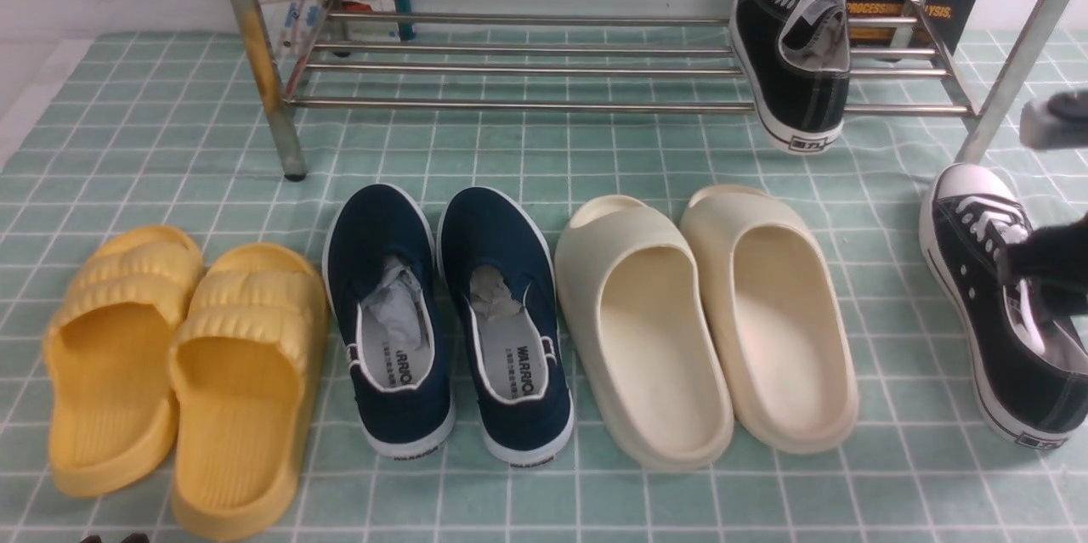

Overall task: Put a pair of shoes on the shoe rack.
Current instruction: Use the right arm to grab the shoe closest to it

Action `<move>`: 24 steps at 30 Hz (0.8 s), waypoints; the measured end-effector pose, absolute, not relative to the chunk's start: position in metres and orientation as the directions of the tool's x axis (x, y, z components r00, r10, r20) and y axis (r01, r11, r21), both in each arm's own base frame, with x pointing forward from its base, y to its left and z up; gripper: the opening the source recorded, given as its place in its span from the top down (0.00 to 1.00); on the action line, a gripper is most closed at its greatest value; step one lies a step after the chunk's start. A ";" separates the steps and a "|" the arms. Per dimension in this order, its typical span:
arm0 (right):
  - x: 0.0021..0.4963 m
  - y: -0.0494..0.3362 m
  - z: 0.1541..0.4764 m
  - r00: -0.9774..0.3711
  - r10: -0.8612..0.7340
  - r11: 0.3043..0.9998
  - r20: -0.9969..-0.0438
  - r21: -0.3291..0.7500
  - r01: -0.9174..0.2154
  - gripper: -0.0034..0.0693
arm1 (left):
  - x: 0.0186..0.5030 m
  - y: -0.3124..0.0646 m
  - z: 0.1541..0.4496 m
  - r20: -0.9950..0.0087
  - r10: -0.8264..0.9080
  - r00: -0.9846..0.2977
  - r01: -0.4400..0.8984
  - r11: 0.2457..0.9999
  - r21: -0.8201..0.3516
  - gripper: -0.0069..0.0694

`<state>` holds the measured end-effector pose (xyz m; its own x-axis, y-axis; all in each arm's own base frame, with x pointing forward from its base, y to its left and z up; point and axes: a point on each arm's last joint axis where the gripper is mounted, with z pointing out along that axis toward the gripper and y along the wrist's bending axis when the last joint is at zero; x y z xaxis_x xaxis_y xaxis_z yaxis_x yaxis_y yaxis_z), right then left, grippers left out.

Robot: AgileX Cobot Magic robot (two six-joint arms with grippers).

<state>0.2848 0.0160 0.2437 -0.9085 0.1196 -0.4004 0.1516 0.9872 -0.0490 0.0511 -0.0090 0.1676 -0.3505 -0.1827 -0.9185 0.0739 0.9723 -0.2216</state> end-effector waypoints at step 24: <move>0.323 0.019 0.183 -0.898 0.048 0.996 -0.437 -0.052 0.078 0.76 | 0.051 -0.009 0.168 -0.919 -0.183 -0.351 0.074 0.972 -0.222 0.60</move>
<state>0.3234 0.0187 0.1826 -0.8982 0.0479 -0.4369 0.0782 0.9956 -0.0517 0.0511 -0.0090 0.1676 -0.3505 -0.1827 -0.9185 0.0739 0.9723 -0.2216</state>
